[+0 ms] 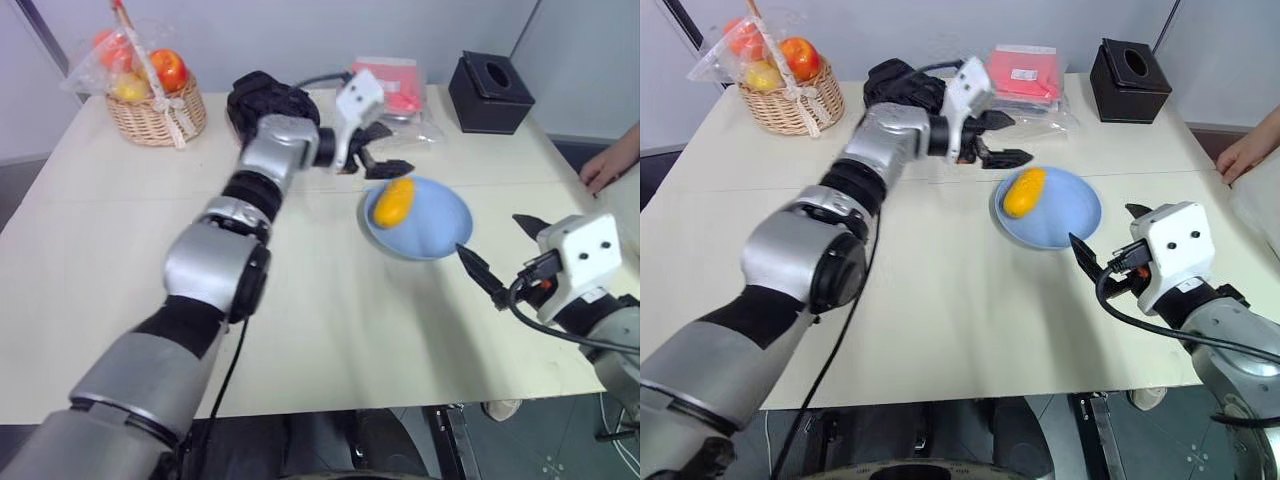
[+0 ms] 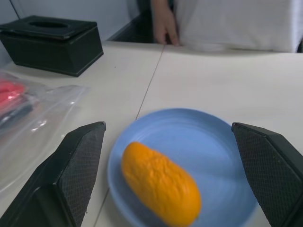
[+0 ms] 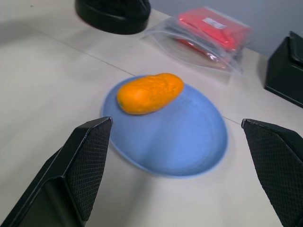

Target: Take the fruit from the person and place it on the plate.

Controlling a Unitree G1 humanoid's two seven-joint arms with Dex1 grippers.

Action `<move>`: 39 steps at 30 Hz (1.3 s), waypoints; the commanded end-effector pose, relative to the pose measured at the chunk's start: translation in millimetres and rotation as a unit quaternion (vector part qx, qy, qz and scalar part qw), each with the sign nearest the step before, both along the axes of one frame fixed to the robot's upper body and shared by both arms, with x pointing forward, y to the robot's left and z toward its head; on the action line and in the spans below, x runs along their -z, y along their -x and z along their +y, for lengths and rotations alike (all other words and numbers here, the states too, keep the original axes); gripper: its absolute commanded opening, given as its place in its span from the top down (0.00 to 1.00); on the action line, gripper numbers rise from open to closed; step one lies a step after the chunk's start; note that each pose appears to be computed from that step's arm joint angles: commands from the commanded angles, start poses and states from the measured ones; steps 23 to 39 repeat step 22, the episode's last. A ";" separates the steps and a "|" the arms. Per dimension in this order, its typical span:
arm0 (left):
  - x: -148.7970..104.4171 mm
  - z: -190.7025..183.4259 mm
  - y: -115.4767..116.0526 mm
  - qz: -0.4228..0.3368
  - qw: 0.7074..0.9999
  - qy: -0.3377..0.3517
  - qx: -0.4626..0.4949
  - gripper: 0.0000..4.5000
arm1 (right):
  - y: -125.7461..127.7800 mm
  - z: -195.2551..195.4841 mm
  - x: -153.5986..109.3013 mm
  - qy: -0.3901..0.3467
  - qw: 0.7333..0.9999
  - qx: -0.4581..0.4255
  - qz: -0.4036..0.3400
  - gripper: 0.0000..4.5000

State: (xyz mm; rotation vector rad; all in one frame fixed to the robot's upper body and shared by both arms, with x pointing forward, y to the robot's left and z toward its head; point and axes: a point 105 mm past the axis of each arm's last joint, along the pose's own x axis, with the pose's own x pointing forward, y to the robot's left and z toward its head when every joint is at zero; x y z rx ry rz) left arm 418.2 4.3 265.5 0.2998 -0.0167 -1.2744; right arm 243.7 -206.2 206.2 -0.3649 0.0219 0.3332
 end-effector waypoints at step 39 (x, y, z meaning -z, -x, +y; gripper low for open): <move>10.5 122.1 113.9 -0.023 0.990 0.015 -0.135 0.01 | -28.3 -14.2 -21.3 0.090 0.991 -0.102 0.013 0.00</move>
